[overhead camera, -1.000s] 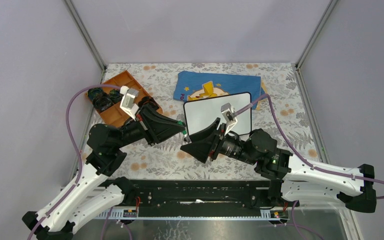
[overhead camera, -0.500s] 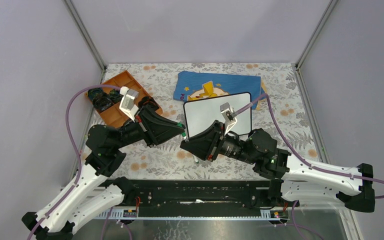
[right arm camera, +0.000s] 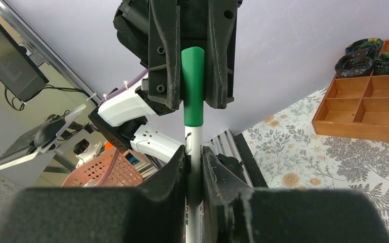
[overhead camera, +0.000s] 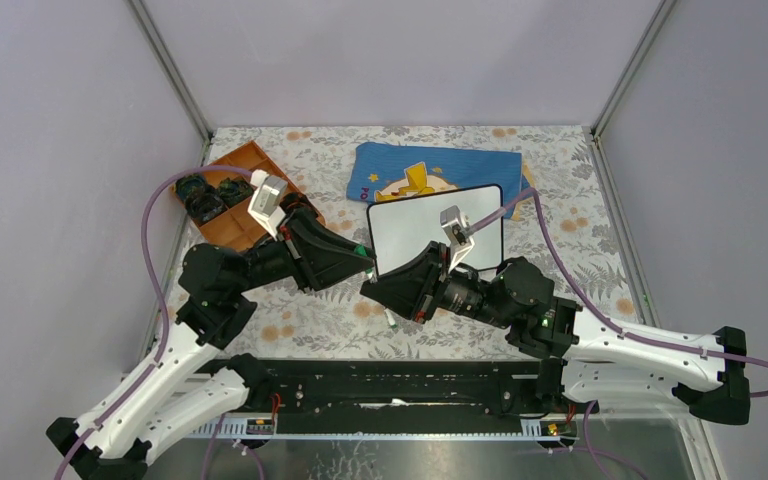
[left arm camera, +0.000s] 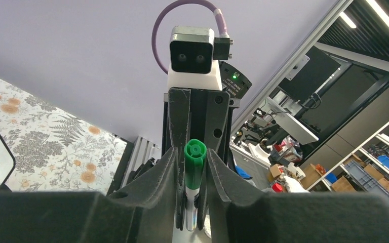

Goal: Write a sentence on the whiteboard
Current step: Open the whiteboard marker at the center of the board.

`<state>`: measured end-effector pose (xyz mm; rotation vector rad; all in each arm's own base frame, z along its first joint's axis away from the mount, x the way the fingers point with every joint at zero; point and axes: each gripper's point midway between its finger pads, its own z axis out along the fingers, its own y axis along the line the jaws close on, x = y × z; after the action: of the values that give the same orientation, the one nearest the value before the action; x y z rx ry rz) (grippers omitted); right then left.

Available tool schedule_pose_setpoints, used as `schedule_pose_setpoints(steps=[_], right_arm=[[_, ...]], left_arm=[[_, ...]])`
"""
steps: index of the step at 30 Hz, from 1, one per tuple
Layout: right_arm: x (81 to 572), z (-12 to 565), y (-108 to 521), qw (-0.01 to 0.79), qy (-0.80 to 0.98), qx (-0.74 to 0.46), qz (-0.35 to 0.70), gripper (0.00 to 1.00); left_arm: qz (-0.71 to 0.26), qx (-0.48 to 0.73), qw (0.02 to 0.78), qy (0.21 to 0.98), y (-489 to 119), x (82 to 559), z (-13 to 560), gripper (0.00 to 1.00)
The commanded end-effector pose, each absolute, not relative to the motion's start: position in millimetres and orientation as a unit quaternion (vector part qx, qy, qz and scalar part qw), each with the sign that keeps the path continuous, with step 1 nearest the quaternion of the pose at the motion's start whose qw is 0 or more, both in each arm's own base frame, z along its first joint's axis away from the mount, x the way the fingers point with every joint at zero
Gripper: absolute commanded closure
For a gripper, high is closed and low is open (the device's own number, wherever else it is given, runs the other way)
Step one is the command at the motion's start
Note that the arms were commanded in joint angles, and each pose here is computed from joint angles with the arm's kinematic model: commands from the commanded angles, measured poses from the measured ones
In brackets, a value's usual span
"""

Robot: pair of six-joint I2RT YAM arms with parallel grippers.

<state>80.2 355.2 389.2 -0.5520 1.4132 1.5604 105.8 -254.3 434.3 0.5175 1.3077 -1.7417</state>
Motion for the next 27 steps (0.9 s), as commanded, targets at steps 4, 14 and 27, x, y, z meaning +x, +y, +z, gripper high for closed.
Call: schedule_pose_setpoints(steps=[4, 14, 27], right_arm=[[79.0, 411.4, 350.4, 0.484, 0.550, -0.227, 0.642, 0.96], [80.6, 423.0, 345.9, 0.475, 0.548, -0.192, 0.661, 0.58], [76.9, 422.0, 350.7, 0.468, 0.542, -0.201, 0.668, 1.00]], left_arm=[[-0.710, 0.227, 0.449, 0.493, -250.3, 94.7, 452.3, 0.83], [-0.699, 0.216, 0.468, 0.496, -245.4, 97.4, 450.8, 1.00], [-0.693, 0.191, 0.483, 0.500, -240.7, 103.8, 454.2, 1.00]])
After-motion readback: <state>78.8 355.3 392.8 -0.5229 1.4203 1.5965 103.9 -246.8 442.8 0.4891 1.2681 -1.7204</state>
